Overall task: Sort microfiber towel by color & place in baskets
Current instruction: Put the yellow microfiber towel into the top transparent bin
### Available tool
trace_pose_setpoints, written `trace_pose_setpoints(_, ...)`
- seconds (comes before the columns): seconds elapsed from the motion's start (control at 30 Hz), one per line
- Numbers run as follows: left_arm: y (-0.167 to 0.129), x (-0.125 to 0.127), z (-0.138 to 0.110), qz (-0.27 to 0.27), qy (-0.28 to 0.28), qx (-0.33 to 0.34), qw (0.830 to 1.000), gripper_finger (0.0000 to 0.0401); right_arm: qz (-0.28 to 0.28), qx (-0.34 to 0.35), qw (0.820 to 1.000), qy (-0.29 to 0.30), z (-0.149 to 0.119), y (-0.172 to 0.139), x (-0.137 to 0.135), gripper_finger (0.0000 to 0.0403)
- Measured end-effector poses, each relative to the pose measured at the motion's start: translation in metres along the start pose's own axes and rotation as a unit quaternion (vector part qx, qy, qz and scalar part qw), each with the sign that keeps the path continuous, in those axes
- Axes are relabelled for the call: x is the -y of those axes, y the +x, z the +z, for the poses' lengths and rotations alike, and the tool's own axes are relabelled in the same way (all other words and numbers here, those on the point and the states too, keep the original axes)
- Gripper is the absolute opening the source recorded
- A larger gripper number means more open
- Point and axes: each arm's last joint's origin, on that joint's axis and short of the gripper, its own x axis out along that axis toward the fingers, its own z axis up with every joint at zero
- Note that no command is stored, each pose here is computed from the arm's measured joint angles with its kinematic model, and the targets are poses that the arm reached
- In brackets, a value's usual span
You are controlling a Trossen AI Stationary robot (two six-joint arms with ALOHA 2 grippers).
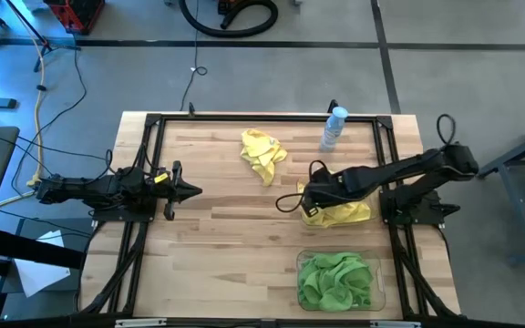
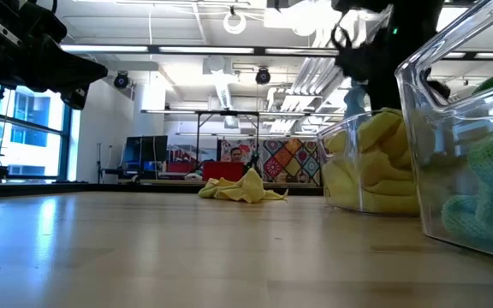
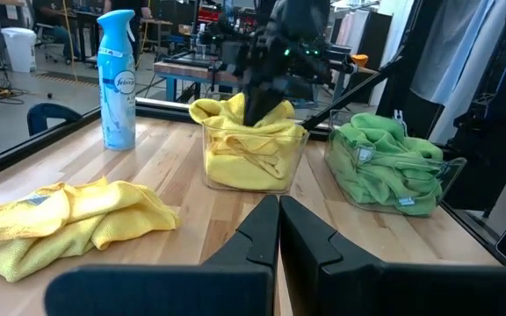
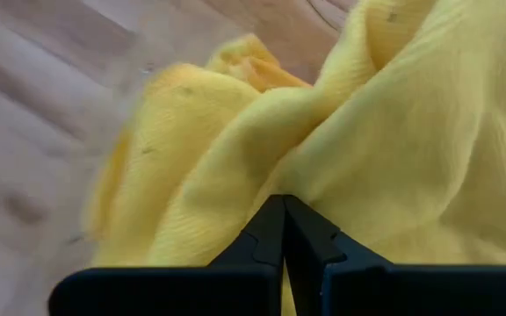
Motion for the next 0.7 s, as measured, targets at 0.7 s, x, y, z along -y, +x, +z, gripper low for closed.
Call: trace_pose_setpoints(0.7, 0.0, 0.0, 0.0, 0.0, 0.0, 0.0, 1.0, 0.0001, -0.079, -0.002, 0.997, -0.003, -0.01, 0.046, 0.005, 0.0)
